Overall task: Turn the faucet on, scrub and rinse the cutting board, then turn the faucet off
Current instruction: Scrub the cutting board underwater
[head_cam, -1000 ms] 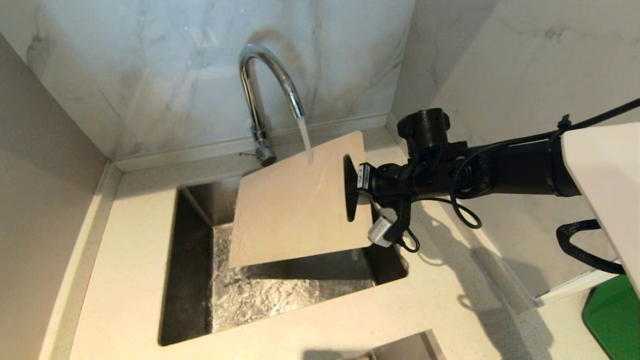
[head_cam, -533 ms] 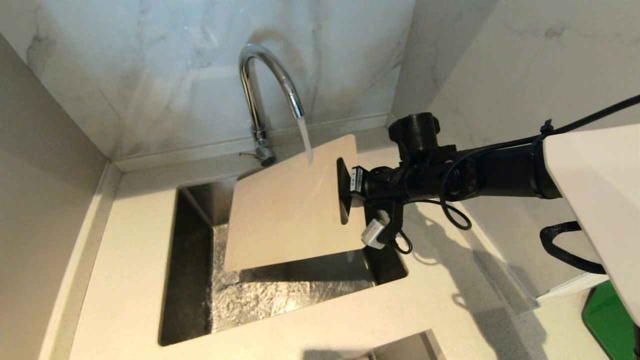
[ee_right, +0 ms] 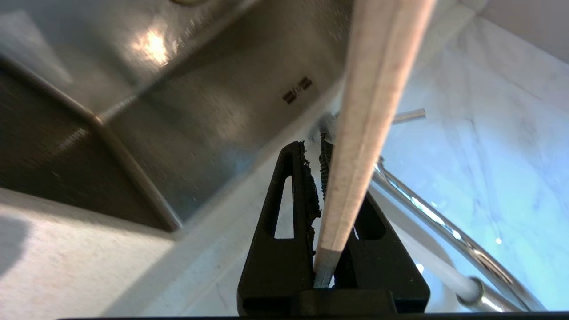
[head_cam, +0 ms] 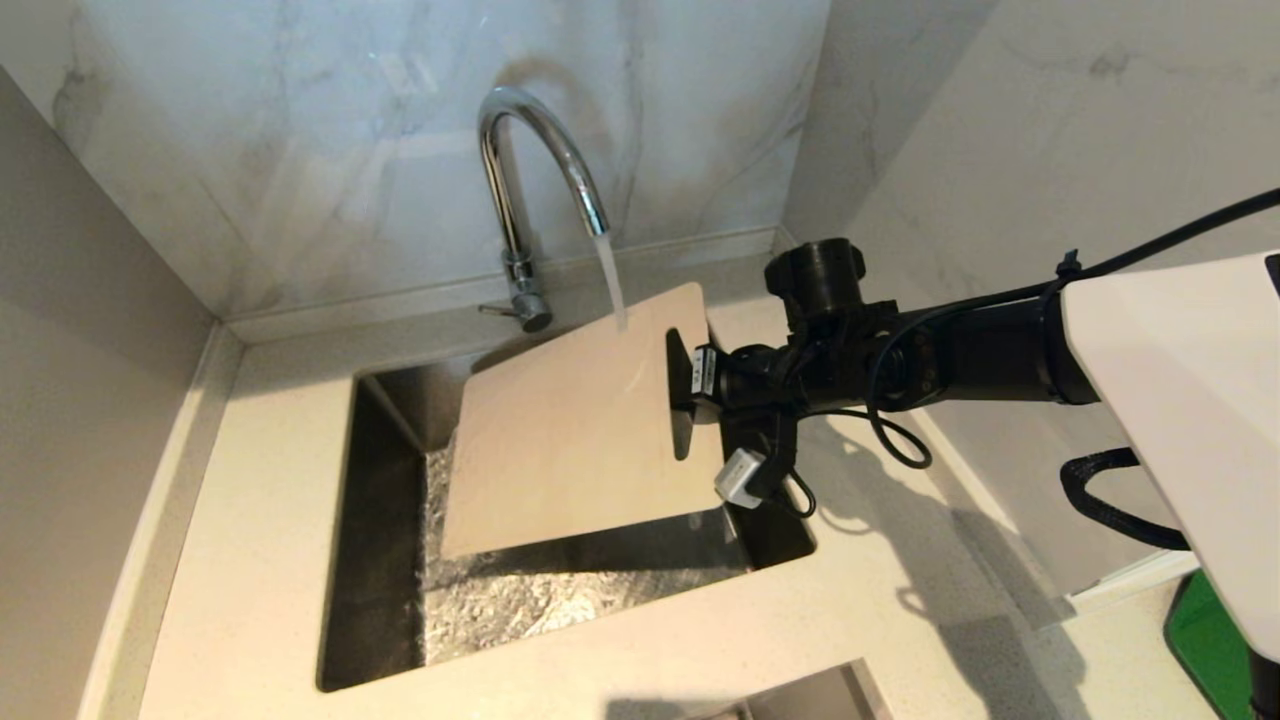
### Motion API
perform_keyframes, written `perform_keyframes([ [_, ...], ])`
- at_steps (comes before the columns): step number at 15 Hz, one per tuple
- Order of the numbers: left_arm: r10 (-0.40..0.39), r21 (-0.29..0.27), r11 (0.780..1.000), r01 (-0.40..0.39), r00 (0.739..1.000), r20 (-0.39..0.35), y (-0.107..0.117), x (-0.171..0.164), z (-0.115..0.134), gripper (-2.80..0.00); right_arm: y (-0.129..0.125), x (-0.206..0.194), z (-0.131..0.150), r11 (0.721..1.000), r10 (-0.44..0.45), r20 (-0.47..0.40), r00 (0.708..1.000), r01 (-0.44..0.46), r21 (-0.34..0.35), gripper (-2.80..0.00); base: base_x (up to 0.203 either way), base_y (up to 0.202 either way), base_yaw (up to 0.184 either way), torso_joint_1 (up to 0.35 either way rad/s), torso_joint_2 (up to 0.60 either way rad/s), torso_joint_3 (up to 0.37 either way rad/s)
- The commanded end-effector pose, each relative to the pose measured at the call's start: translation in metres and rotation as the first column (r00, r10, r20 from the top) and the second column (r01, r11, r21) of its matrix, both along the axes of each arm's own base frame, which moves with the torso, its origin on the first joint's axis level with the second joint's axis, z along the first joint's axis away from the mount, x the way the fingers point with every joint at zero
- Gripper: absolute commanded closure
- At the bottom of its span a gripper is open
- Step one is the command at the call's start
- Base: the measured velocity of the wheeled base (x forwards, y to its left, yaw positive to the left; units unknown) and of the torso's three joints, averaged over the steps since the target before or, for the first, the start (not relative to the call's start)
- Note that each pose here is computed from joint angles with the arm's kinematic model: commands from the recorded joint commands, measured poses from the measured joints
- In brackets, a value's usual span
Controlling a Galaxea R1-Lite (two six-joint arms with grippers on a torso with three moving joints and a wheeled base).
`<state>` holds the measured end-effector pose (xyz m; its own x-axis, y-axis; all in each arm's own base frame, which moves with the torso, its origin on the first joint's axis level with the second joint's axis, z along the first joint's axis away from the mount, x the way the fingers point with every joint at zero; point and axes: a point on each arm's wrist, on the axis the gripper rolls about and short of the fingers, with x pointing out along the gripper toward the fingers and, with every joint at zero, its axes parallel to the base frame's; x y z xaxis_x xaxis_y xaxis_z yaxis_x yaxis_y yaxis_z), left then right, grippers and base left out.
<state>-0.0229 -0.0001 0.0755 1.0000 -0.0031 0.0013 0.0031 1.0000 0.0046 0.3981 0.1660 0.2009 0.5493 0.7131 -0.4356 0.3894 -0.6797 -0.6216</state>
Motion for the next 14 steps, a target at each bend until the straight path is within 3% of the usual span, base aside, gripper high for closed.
perform_keyframes([
  [1, 0.000, 0.000, 1.000, 0.000, 1.000, -0.001, 0.000, 0.000, 0.000, 0.00, -0.003, -0.008, 0.001, 1.000, 0.009, -0.001, 1.000, -0.009, -0.011, 0.00, 0.000, 0.000, 0.000, 0.000, 0.00, 0.000],
  [10, 0.000, 0.000, 1.000, 0.000, 1.000, -0.001, 0.000, 0.000, 0.000, 0.00, -0.022, -0.046, 0.004, 1.000, -0.003, -0.037, 0.999, 0.002, -0.029, 0.00, 0.000, 0.000, 0.000, 0.000, 0.00, 0.000],
  [14, 0.001, 0.000, 1.000, -0.001, 1.000, 0.000, 0.000, 0.000, 0.000, 0.00, -0.031, -0.070, 0.005, 1.000, -0.005, -0.015, 1.000, 0.005, -0.019, 0.00, 0.000, 0.000, 0.000, 0.000, 0.00, 0.000],
])
